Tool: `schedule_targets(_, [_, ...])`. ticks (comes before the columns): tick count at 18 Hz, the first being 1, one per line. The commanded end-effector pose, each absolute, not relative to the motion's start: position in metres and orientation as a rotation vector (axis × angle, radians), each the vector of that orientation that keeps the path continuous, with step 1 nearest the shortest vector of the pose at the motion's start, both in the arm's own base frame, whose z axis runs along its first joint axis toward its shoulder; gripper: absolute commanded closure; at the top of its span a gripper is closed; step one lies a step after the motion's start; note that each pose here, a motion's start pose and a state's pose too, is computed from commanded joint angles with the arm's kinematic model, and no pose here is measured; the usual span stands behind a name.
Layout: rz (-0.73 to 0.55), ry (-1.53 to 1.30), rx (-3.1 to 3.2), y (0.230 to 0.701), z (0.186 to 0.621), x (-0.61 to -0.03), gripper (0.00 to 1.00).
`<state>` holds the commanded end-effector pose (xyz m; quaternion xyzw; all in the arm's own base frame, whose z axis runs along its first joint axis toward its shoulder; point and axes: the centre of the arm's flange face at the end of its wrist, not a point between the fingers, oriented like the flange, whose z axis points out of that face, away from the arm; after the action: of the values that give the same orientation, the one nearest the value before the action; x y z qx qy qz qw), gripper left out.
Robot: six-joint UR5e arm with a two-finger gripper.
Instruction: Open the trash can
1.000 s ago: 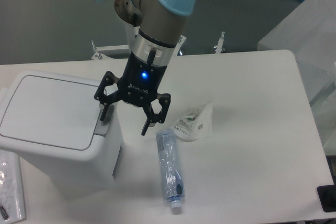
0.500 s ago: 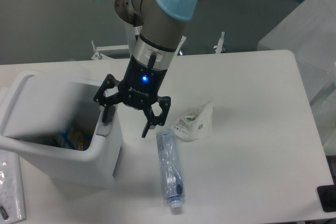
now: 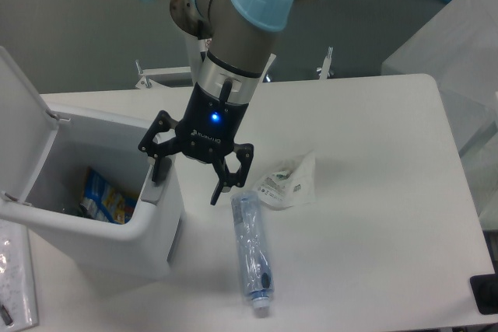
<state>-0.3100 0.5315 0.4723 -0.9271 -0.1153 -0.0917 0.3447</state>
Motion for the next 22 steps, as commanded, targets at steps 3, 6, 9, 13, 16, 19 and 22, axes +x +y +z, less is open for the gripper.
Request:
schedule_targets(3, [-0.190,-0.308,-2.375,0.525,0.484,-0.325,0.00])
schedule_targets(6, [-0.150,-0.366,-2.357,0.507,0.490,-0.355,0.00])
schedule_targets(9, [-0.099,-0.439,-2.350,0.473,0.483,-0.399,0.00])
schedule_targets(13, [-0.025,-0.509,-2.432,0.429,0.431,-0.467,0.00])
schedule_targets(16, [0.056,-0.459,-2.567,0.415,0.385,-0.496,0.00])
schedule_targets(19, [0.127,-0.314,-2.666,0.410,0.368,-0.501,0.00])
schedule_targets(22, [0.165,-0.034,-2.736,0.404,0.348,-0.495,0.00])
